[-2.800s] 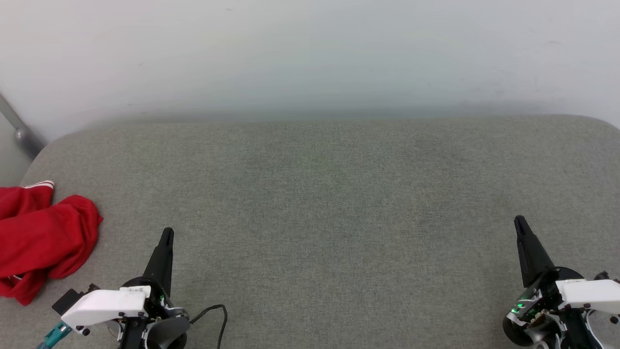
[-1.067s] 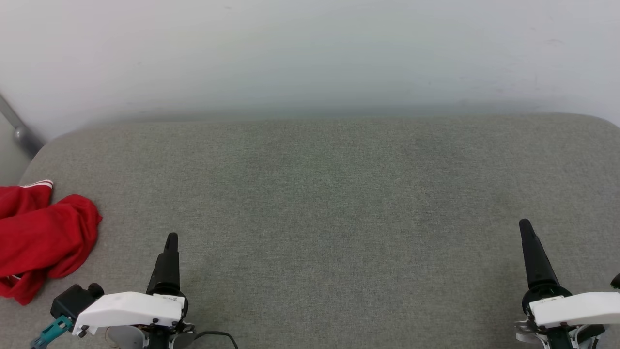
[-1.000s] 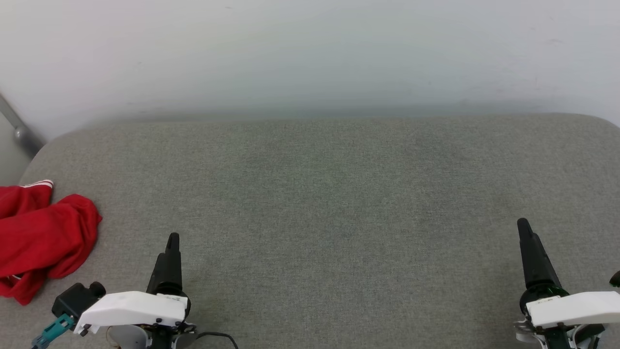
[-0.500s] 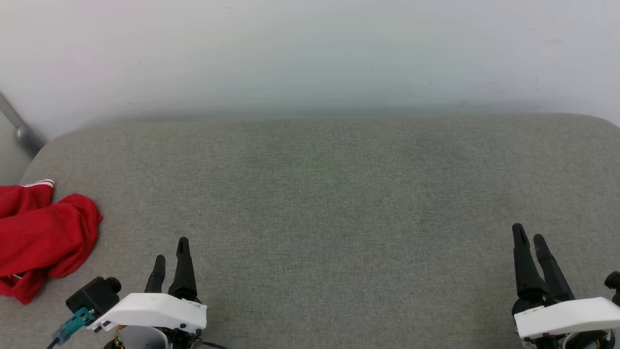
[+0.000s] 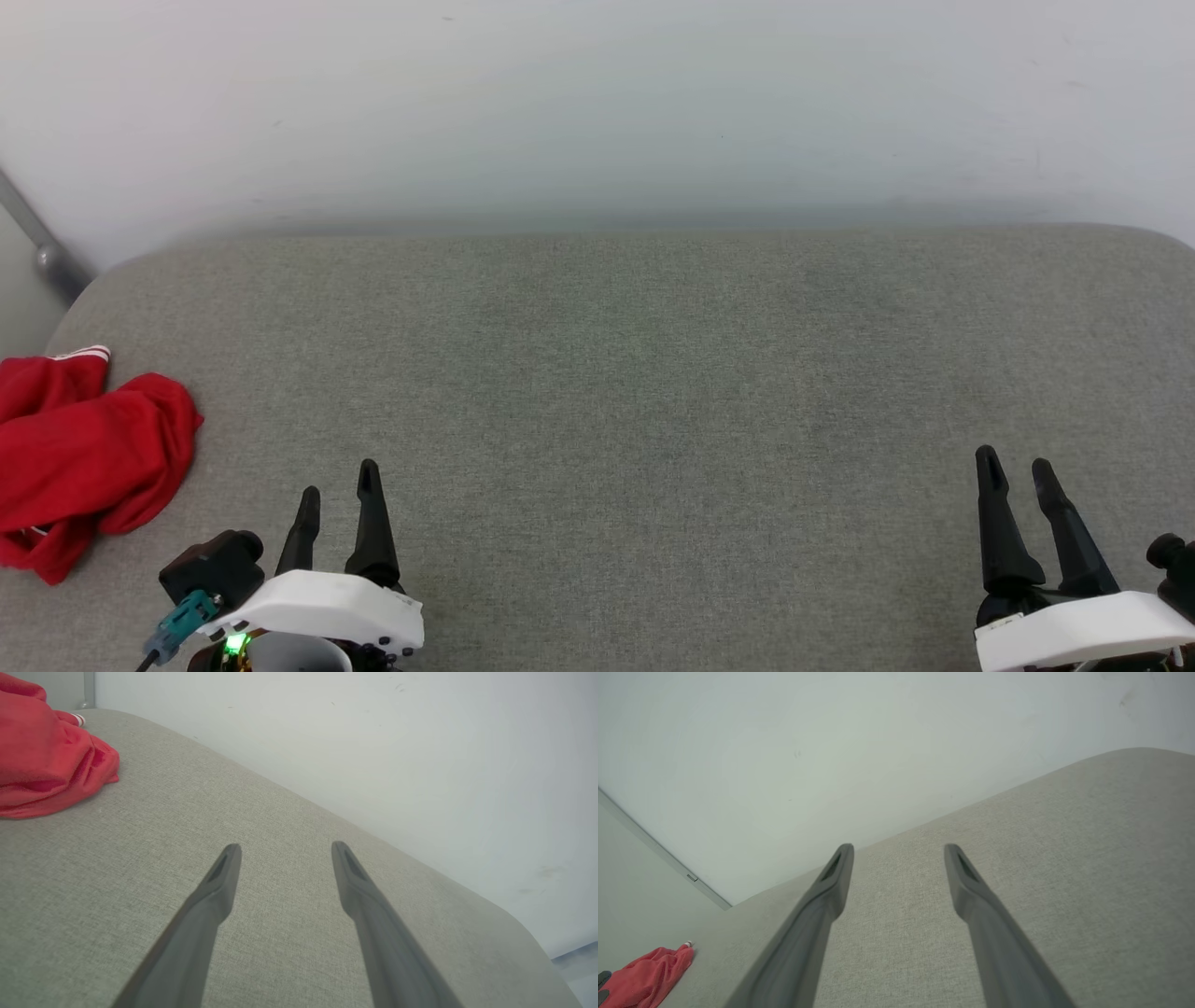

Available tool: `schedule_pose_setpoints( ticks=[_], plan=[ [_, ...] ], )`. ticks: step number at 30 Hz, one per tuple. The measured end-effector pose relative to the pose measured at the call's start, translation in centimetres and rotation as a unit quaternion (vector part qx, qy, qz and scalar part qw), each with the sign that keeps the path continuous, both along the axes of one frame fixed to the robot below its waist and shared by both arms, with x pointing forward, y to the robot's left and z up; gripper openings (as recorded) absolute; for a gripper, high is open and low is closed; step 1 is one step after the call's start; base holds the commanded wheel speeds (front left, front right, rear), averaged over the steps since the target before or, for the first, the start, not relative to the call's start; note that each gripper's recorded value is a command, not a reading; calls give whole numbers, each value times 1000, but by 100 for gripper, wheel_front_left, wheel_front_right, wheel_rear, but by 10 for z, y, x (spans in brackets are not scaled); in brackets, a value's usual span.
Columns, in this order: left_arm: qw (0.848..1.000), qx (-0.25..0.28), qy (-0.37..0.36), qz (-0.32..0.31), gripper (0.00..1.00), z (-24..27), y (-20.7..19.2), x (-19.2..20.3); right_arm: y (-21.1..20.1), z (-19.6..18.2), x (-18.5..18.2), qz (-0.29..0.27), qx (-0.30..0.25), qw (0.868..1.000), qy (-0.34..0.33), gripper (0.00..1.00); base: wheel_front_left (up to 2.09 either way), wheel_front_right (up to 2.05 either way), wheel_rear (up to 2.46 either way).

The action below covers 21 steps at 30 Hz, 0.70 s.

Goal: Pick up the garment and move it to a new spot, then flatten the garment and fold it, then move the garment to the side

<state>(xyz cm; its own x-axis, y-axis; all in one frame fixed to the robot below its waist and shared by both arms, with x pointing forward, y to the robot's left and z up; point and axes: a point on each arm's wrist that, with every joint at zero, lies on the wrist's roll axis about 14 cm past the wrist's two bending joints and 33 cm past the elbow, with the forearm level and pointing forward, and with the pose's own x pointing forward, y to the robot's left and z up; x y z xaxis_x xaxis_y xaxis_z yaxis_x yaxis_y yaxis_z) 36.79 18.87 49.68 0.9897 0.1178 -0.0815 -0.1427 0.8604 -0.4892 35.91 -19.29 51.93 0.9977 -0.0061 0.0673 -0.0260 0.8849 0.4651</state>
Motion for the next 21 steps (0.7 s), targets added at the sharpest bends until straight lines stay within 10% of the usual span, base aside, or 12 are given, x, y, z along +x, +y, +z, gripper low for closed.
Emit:
schedule_pose_setpoints(
  ticks=[21],
  plan=[
    [994, 107, -27, -10, 100, 9, -8, -7, 7, 5, -8, 7, -106, 994, -19, 100, 0, 0, 0]
  ],
)
